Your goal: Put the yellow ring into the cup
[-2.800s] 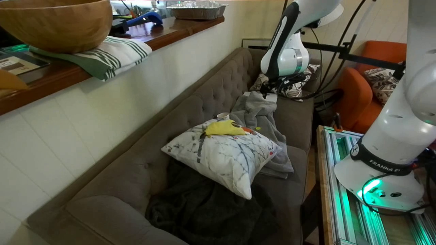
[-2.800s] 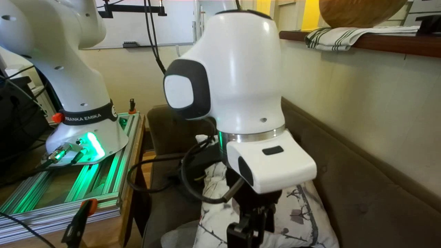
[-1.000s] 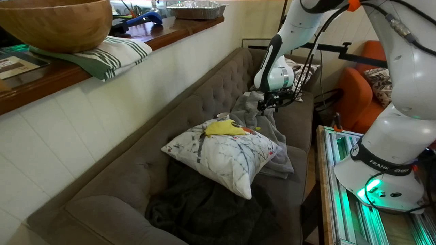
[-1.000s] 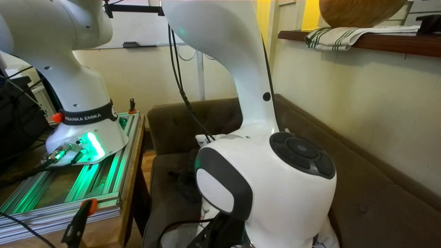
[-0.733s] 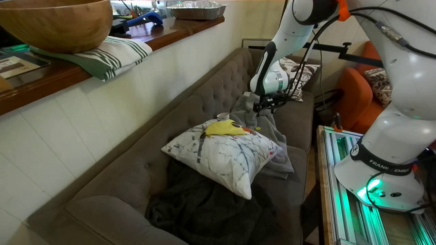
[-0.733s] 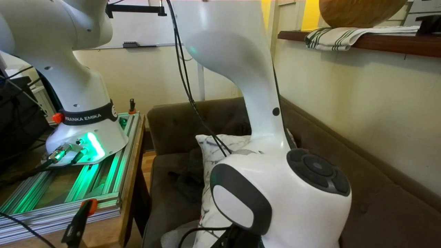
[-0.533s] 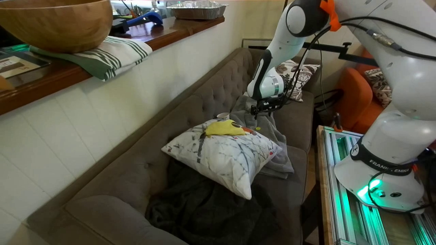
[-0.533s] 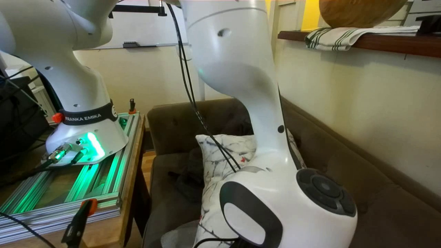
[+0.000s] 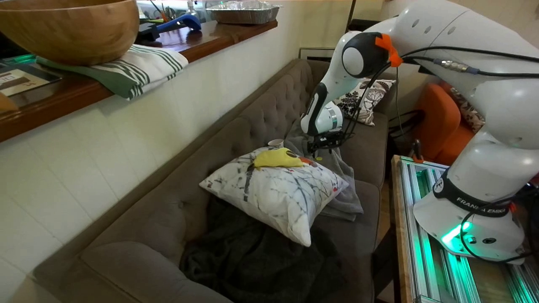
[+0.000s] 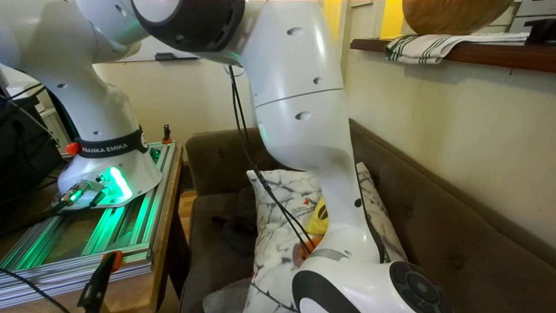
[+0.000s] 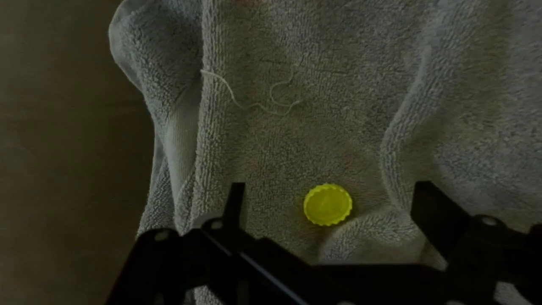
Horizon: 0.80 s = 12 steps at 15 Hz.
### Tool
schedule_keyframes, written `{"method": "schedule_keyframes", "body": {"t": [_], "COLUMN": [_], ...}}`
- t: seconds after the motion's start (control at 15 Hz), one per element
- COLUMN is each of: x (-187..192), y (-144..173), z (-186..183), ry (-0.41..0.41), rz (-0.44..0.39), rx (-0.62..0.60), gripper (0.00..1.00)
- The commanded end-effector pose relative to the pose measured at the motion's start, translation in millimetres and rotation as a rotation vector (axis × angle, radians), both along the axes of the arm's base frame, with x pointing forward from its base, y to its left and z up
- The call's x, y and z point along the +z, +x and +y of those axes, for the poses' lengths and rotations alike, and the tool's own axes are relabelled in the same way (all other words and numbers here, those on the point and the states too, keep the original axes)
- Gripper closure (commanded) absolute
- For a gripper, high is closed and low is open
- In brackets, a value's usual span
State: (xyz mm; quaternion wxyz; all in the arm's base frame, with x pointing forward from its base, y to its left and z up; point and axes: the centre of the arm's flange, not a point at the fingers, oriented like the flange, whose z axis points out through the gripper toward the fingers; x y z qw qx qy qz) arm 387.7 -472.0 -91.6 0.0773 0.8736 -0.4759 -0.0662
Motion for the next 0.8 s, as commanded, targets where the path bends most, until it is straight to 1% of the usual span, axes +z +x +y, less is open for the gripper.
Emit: {"method": "schedule_keyframes", "body": {"t": [0.0, 0.47, 0.6, 0.73], "x": [-32.9, -52.9, -57.2, -59.9], "y": [15.0, 22.1, 23.4, 24.8], "z": [-26.5, -37.2, -39.1, -40.4], "ry": [-0.034, -0.029, -0.022, -0.013], "rz": [0.031, 0.044, 0.052, 0.060], "rx": [-0.008, 0.003, 0.003, 0.002], "gripper": [0.00, 0.00, 0.02, 0.07]}}
